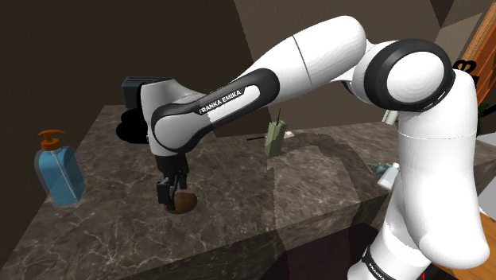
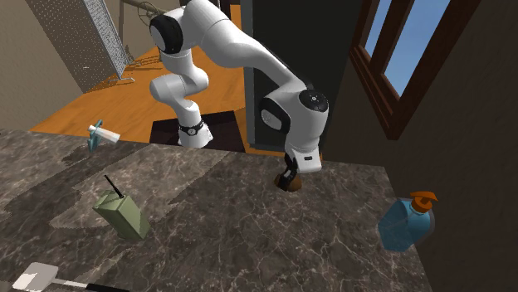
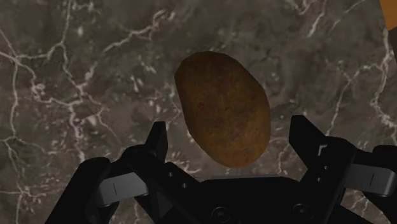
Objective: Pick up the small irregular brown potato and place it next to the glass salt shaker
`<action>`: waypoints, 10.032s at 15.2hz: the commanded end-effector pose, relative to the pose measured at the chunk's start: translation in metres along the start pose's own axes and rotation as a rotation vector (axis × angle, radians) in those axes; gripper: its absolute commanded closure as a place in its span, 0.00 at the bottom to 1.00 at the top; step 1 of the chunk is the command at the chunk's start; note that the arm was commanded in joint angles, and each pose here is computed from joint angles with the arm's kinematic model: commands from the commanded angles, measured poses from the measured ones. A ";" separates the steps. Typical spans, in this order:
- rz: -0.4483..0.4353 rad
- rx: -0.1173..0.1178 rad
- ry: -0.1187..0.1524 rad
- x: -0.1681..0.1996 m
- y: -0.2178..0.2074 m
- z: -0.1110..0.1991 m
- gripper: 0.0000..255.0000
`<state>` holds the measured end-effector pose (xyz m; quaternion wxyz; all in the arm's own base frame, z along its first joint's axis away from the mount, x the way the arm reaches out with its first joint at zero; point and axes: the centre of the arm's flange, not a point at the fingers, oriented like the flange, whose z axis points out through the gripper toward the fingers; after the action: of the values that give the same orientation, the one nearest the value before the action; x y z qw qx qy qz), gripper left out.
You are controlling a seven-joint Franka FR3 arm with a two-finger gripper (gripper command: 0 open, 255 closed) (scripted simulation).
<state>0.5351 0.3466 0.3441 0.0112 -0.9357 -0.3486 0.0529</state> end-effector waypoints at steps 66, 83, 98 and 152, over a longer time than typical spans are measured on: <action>0.000 0.000 0.001 -0.158 0.057 -0.148 1.00; 0.000 0.000 0.001 -0.360 0.154 -0.135 1.00; 0.000 0.000 0.001 -0.539 0.239 -0.124 1.00; 0.000 0.000 0.001 -0.591 0.281 -0.006 0.00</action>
<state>0.2739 -0.2529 0.3758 0.0103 -0.9357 -0.3488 0.0520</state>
